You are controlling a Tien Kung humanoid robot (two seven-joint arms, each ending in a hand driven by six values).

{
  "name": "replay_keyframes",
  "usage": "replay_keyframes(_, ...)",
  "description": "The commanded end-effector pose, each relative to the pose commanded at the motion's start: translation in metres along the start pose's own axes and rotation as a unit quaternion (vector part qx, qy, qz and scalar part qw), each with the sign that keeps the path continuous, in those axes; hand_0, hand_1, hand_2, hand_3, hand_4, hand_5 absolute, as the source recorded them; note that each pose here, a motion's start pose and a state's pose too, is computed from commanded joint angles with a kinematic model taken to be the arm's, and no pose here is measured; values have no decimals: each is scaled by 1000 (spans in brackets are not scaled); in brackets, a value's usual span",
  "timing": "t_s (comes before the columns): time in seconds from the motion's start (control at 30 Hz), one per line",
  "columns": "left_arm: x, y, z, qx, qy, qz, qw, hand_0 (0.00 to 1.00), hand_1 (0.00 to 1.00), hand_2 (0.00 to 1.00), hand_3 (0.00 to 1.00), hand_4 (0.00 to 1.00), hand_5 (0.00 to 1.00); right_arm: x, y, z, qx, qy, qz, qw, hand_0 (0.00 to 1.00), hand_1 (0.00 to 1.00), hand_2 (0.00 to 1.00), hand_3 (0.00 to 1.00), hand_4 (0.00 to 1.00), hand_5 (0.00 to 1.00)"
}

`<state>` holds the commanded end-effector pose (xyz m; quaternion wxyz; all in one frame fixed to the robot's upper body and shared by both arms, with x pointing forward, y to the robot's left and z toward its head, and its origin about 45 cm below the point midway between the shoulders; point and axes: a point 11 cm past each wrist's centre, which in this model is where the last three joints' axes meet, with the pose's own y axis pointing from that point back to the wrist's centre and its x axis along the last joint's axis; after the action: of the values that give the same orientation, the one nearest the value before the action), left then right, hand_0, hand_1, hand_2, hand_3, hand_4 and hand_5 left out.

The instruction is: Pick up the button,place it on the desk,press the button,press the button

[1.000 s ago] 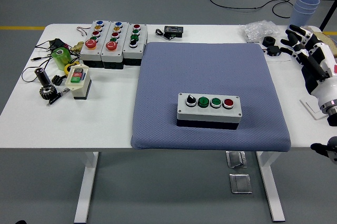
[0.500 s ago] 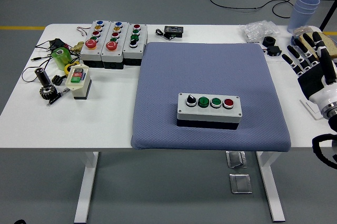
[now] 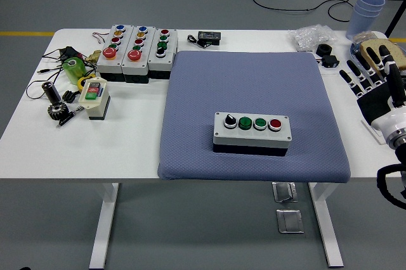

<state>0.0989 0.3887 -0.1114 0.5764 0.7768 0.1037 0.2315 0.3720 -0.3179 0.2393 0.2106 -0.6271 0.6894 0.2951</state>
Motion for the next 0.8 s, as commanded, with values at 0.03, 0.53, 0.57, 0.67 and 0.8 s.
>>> replay_keyframes(0.03,0,0,0,0,-1,0,1000,651,643,635,546,299,846,0,0,0,0,-1,1,1000,686,656,723,675,766,344)
replay_keyframes(0.53,3,0,1,1,-1,2,1000,651,643,634,546,298,846,1,0,-6,6,-18,-1,1000,668,641,709,671,765,343)
replay_keyframes(0.57,3,0,1,1,0,3,1000,651,643,634,546,298,846,1,0,-7,7,-18,-2,1000,668,641,709,671,765,343)
replay_keyframes(0.67,5,1,2,1,2,4,1000,651,642,635,546,300,848,0,-1,-10,11,-22,-5,1000,651,620,691,668,763,343)
replay_keyframes(0.8,6,1,2,2,4,5,1000,651,643,635,545,300,848,-1,-2,-13,15,-25,-9,1000,635,607,683,665,762,343)
